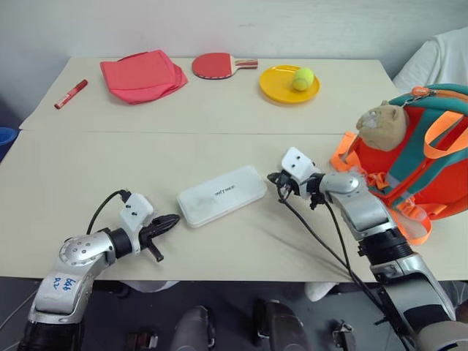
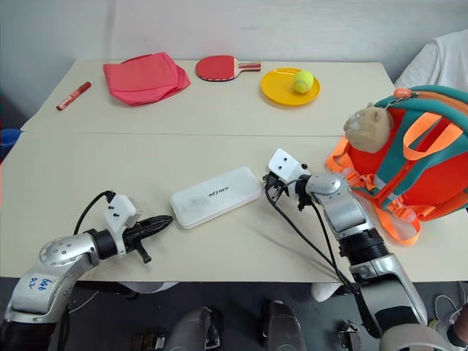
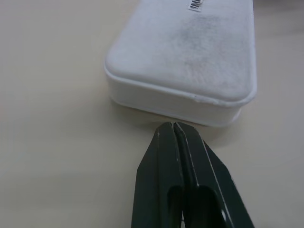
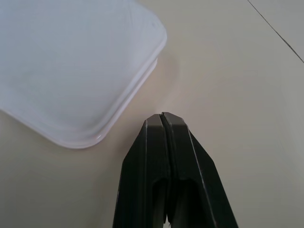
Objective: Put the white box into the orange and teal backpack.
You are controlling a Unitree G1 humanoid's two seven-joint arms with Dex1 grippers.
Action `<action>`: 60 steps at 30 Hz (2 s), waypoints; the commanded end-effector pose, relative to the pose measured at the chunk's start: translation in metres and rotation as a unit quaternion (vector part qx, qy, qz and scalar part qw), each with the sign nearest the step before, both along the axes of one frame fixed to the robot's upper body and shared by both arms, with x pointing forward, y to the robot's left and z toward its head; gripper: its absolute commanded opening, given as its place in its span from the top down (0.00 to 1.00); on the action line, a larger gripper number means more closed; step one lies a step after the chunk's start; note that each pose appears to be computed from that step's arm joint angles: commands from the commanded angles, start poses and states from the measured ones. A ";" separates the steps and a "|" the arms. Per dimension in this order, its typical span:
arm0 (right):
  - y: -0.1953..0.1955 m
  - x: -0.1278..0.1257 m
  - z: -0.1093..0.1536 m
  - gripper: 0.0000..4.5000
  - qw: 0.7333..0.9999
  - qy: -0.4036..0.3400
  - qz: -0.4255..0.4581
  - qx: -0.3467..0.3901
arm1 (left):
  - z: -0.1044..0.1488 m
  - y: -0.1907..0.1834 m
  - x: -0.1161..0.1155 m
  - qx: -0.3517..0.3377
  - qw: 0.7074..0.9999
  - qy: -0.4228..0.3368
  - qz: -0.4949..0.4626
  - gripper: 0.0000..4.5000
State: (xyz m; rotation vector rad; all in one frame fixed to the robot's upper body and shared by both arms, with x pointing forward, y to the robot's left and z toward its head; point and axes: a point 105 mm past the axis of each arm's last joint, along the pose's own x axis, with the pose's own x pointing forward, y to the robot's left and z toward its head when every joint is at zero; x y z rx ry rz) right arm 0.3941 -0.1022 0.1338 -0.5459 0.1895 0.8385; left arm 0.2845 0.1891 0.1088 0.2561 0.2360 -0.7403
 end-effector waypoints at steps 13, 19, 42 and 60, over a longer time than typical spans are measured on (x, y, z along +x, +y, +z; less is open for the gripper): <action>0.000 -0.066 -0.001 1.00 0.994 0.058 0.094 0.011 | 0.005 -0.023 -0.002 -0.046 0.997 -0.012 -0.055 0.99; -0.018 -0.104 -0.010 1.00 0.990 0.105 0.096 0.004 | 0.003 -0.036 -0.016 -0.069 0.993 0.003 -0.096 0.99; -0.064 -0.106 -0.021 1.00 0.995 0.090 0.029 -0.045 | 0.016 -0.012 0.000 -0.258 0.841 0.474 -0.038 0.01; -0.042 -0.094 -0.026 1.00 0.993 0.085 0.065 -0.040 | -0.010 -0.062 0.005 -0.261 0.790 0.552 -0.049 0.01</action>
